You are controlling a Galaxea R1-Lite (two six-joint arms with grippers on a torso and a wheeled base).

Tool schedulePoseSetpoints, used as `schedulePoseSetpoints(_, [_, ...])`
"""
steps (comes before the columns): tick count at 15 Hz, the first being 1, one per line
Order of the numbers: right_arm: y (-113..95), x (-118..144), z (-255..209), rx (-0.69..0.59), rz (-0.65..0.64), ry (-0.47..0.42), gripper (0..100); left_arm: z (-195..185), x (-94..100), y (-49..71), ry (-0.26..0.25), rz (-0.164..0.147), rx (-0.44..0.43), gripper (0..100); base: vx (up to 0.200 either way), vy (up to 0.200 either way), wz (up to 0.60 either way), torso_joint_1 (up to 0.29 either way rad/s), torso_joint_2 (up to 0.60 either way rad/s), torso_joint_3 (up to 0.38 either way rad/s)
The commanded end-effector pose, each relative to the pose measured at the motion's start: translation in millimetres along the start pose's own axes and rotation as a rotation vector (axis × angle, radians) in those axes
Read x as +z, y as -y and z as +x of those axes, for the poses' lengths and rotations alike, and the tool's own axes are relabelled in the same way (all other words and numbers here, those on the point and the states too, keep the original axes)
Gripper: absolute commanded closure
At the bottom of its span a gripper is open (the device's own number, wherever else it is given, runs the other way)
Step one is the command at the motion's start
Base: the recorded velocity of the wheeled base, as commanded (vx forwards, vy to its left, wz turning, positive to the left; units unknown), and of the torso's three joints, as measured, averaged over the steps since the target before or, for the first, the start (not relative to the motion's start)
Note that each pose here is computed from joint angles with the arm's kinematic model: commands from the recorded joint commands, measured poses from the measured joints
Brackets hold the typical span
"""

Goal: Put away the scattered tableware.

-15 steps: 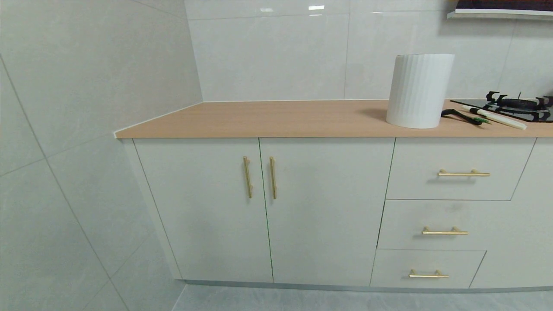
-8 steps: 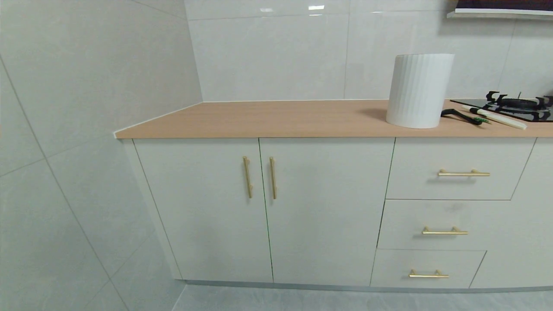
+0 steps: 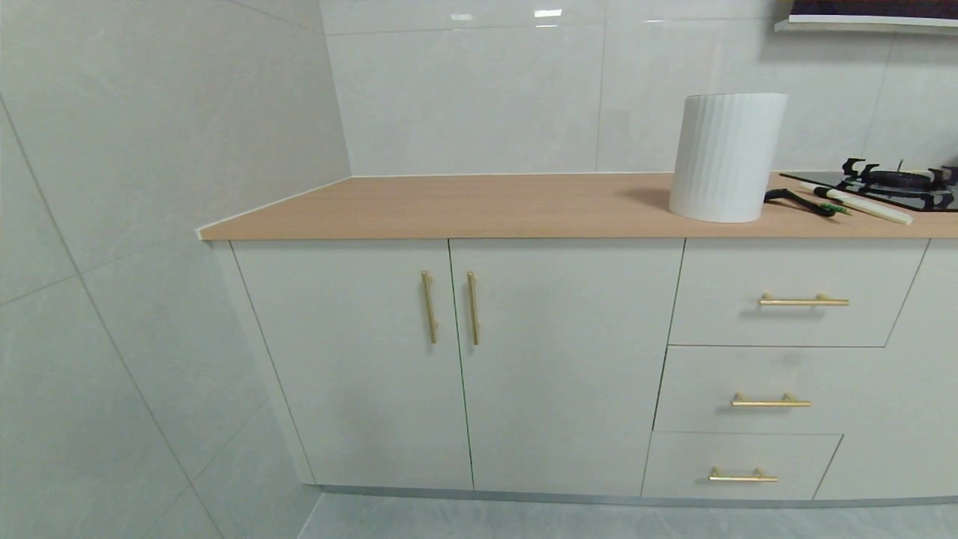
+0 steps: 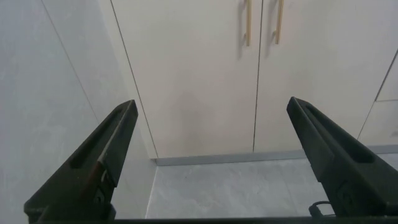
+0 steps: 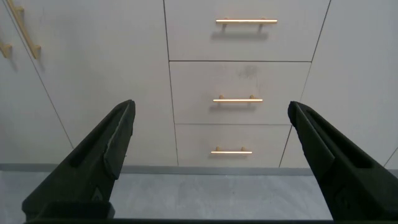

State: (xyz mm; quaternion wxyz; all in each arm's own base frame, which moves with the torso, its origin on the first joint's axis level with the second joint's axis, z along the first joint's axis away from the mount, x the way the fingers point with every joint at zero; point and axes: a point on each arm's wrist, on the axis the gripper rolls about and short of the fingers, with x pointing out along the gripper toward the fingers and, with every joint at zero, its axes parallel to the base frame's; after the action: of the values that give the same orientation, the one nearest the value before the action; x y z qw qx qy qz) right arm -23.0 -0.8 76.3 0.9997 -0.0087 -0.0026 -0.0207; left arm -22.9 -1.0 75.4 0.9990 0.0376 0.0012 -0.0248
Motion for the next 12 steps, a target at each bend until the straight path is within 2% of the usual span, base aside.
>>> schedulePoseSetpoints(1, [0.0, -0.2, 0.2, 0.000, 0.000, -0.004, 0, 0.0, -0.5, 0.0, -0.002, 0.000, 0.000, 0, 0.000, 0.000, 0.00, 0.000, 0.00, 0.000])
schedulePoseSetpoints(3, [0.0, -0.2, 0.3, 0.001, -0.001, -0.006, 0, 0.0, -0.4, 0.0, 0.000, -0.016, 0.000, 0, 0.000, 0.000, 0.00, 0.000, 0.00, 0.000])
schedulePoseSetpoints(6, [0.0, -0.2, 0.2, 0.001, 0.000, -0.004, 0, 0.0, -0.4, -0.1, -0.001, -0.062, 0.004, 0, 0.000, 0.000, 0.00, 0.000, 0.00, 0.000])
schedulePoseSetpoints(12, [0.0, -0.2, 0.2, 0.001, 0.003, -0.004, 0, 0.0, -0.4, -0.1, 0.000, -0.065, 0.004, 0, 0.000, 0.000, 0.00, 0.000, 0.00, 0.000])
